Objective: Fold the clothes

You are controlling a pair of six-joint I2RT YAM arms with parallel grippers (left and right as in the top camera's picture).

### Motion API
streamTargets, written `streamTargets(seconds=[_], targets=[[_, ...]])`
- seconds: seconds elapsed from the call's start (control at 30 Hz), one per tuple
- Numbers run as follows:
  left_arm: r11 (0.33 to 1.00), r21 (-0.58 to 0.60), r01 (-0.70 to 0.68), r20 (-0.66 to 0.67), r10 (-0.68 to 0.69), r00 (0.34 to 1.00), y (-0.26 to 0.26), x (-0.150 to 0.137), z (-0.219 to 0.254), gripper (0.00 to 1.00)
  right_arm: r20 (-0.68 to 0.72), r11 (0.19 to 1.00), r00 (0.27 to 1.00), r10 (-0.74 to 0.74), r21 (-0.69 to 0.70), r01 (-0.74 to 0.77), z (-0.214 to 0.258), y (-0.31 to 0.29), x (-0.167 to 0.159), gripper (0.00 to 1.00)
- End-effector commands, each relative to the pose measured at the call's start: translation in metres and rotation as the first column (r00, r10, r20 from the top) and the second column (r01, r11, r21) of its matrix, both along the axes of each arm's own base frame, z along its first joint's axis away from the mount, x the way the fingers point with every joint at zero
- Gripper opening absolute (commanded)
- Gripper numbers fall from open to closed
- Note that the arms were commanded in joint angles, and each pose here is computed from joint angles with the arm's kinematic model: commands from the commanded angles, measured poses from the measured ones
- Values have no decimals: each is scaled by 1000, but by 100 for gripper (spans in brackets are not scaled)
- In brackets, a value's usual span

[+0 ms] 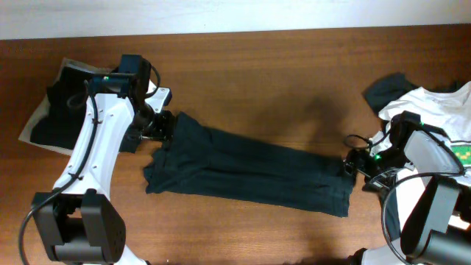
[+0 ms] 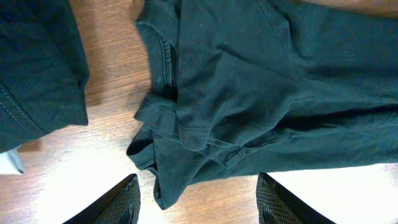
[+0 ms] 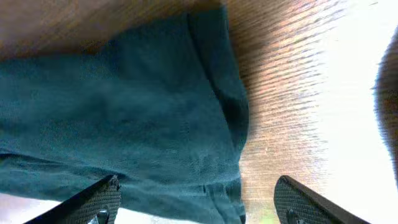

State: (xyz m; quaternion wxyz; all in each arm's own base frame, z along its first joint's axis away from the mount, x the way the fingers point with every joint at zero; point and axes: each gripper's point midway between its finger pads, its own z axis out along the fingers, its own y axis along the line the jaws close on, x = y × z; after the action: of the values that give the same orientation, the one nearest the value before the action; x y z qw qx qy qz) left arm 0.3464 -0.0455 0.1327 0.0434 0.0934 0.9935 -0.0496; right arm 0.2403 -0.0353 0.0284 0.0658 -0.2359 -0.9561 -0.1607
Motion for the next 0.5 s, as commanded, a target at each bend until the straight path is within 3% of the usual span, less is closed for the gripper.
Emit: streamTargets(seconds=[0.0, 0.23, 0.43, 0.47], targets=[[1000, -11, -2, 45, 2, 999, 1, 5, 14, 60, -17, 1000, 1000, -17, 4, 17, -16, 5, -10, 80], [1000, -11, -2, 45, 2, 999, 1, 5, 14, 59, -5, 989, 999, -40, 140, 41, -49, 32, -20, 49], [1000, -10, -2, 45, 2, 999, 1, 5, 14, 60, -1, 988, 1000, -12, 156, 12, -36, 32, -15, 4], [1000, -10, -2, 45, 2, 999, 1, 5, 14, 60, -8, 992, 1000, -7, 128, 8, -28, 25, -11, 4]])
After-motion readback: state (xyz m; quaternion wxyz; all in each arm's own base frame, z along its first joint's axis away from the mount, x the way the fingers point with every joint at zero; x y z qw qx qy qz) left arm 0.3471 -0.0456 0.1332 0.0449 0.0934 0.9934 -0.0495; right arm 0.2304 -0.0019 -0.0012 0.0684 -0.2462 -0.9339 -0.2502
